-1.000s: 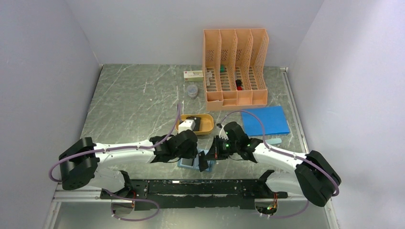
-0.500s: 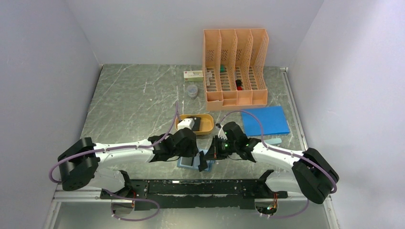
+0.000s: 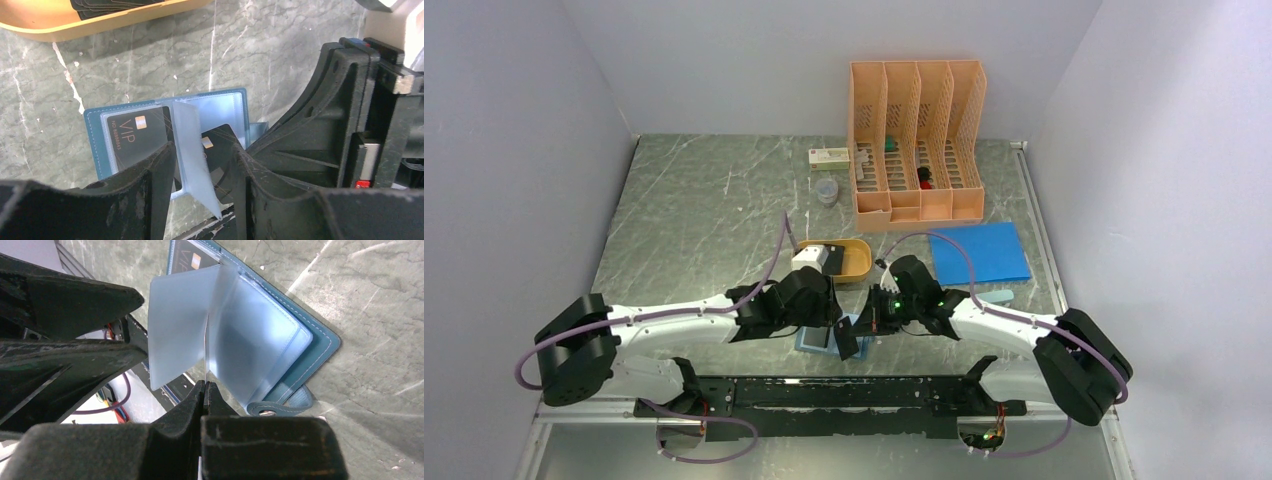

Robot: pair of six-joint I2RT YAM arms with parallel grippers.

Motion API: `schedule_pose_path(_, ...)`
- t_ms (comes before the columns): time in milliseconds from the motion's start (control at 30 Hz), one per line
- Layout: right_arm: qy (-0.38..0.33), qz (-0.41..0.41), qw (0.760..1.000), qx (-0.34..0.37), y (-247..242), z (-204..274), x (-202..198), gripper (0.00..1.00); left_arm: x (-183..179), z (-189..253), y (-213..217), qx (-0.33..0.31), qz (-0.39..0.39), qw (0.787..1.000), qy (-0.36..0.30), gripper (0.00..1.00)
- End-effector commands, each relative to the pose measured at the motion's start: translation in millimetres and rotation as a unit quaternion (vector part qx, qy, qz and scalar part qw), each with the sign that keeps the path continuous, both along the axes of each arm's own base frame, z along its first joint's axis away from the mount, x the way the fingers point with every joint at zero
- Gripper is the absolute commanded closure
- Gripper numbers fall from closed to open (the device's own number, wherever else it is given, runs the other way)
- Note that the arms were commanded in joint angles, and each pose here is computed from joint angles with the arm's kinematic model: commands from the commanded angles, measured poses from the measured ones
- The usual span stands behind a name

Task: Put the credit cards into the card holder
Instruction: Turn over the card slot in the card holder.

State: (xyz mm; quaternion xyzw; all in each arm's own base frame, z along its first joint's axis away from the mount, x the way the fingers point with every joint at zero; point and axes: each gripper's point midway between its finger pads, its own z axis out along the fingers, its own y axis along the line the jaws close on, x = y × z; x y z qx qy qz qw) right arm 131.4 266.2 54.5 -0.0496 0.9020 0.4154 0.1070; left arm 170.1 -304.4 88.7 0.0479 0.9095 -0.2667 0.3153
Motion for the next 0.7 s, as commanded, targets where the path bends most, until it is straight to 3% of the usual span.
schedule_pose_path(0, -0.018, 0.006, 1.000, 0.012, 7, 9, 6, 1.00, 3, -6, -5, 0.000, -0.008, 1.000, 0.001, 0.53)
schedule_pose_path(233, -0.018, 0.005, 1.000, 0.009, 5, 7, 4, 1.00, 3, -23, -4, 0.011, -0.010, 1.000, 0.012, 0.70)
schedule_pose_path(667, -0.018, -0.001, 1.000, 0.002, 0, 5, 2, 1.00, 0, -49, -2, 0.031, -0.017, 0.999, 0.031, 0.83)
